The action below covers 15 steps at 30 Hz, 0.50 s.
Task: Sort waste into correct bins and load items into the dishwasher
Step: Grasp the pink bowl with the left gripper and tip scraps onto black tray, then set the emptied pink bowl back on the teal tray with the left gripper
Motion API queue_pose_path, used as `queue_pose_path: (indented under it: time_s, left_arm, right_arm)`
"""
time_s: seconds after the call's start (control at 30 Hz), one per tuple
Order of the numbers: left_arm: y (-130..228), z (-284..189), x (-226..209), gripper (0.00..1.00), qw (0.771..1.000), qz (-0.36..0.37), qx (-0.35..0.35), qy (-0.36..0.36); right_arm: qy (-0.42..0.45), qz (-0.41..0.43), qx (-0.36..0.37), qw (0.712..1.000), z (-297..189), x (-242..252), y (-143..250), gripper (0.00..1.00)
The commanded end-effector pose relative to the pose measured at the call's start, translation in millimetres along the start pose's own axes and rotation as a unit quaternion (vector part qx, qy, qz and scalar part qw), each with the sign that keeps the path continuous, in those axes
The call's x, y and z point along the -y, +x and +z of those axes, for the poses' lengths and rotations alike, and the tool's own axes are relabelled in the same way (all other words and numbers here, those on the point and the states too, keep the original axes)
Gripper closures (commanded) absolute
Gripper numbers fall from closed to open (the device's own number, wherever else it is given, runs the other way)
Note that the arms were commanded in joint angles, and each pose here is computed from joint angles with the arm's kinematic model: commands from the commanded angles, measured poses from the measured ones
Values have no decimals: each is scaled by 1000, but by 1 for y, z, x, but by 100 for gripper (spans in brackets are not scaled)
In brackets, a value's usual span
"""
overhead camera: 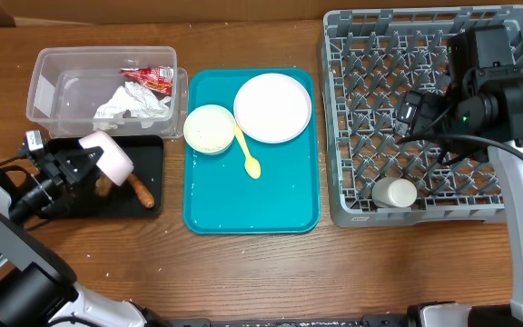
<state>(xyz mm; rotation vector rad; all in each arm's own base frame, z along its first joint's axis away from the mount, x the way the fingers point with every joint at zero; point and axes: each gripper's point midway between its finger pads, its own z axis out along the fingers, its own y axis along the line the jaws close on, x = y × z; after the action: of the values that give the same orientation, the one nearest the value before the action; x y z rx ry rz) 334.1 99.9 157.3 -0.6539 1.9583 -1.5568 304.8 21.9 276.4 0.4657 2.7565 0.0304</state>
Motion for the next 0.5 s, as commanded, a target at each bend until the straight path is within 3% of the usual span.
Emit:
queue_pose_path:
  time_s: [0.0,0.13,0.27,0.4,0.47]
  left_arm:
    - [-7,1,23,96,996,-41,16,78]
    - [-6,12,40,96,995,-25,0,95]
    - [27,65,83,96,989,96,-108,38]
    - [76,134,102,96,942,233,-234,-62]
    - [97,170,92,96,898,314,-272,-145]
  right_arm:
    - [0,-4,12,1000,-5,0,-4,0]
    - [-1,-3,15,1000,-5,-1,-5,0]
    - [-1,-3,14,1000,-5,-1,-5,0]
    - [-1,-3,14,1000,-5,-1,-5,0]
    - [-1,-3,14,1000,-5,-1,-5,0]
